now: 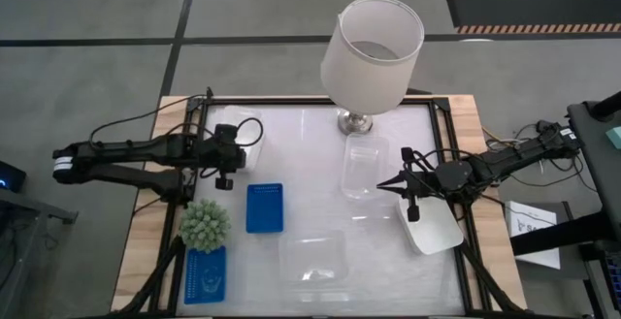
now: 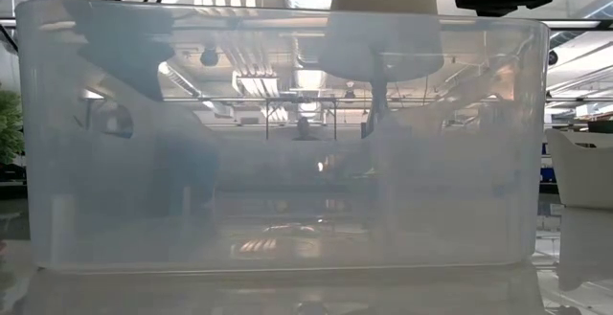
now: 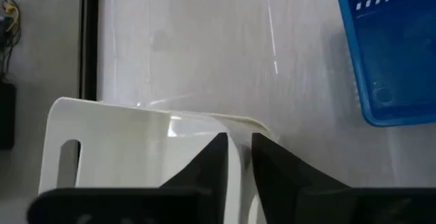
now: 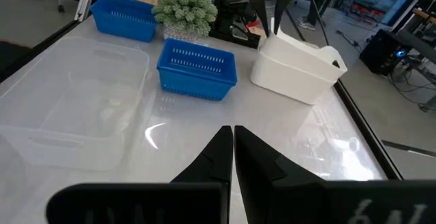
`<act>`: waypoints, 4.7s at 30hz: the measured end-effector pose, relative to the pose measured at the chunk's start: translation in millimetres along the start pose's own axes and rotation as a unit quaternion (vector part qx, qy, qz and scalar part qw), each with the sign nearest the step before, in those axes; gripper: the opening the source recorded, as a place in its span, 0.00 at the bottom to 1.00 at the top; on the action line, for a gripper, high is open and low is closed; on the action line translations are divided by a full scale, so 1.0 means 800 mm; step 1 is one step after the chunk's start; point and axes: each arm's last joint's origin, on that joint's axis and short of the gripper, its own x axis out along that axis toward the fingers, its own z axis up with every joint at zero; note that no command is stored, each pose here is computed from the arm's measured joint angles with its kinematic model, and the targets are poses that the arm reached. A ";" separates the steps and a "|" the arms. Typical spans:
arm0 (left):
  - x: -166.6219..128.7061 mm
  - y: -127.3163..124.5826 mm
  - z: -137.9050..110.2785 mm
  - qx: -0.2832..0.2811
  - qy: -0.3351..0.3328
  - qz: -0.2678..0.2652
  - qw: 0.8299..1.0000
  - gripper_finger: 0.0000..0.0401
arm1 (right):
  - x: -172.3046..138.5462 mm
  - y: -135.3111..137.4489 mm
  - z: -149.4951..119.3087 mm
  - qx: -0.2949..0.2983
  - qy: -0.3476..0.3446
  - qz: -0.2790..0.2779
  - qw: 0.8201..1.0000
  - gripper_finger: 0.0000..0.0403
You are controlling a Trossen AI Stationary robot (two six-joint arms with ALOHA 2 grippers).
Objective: Stack baskets by color
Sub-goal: Stack the middle white bin on the left white bin, then stack the bottom transparent bin on the stacked transparent bins
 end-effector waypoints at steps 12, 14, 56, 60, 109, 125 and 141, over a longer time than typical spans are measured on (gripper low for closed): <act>-0.014 0.010 0.010 -0.011 -0.021 0.022 0.999 0.21 | 0.000 0.000 0.000 0.003 0.000 0.000 1.000 0.02; -0.016 0.011 0.013 -0.025 -0.028 0.025 0.999 0.21 | 0.000 0.000 0.000 0.003 0.000 0.000 1.000 0.02; 0.005 -0.031 0.109 -0.137 -0.302 0.005 0.943 0.16 | 0.071 0.021 0.027 0.144 0.285 0.004 0.948 0.02; 0.005 -0.032 0.109 -0.136 -0.301 0.004 0.944 0.16 | 0.082 0.022 0.046 0.137 0.289 0.025 0.947 0.05; -0.003 -0.034 0.109 -0.127 -0.314 0.003 0.941 0.16 | 0.300 0.227 0.129 0.087 0.426 0.157 0.887 0.33; -0.003 -0.034 0.109 -0.119 -0.313 0.006 0.942 0.16 | 0.315 0.229 0.114 0.048 0.430 0.169 0.885 0.03; -0.003 -0.035 0.109 -0.121 -0.313 0.003 0.942 0.16 | 0.218 0.176 0.172 -0.071 0.466 0.178 0.864 0.02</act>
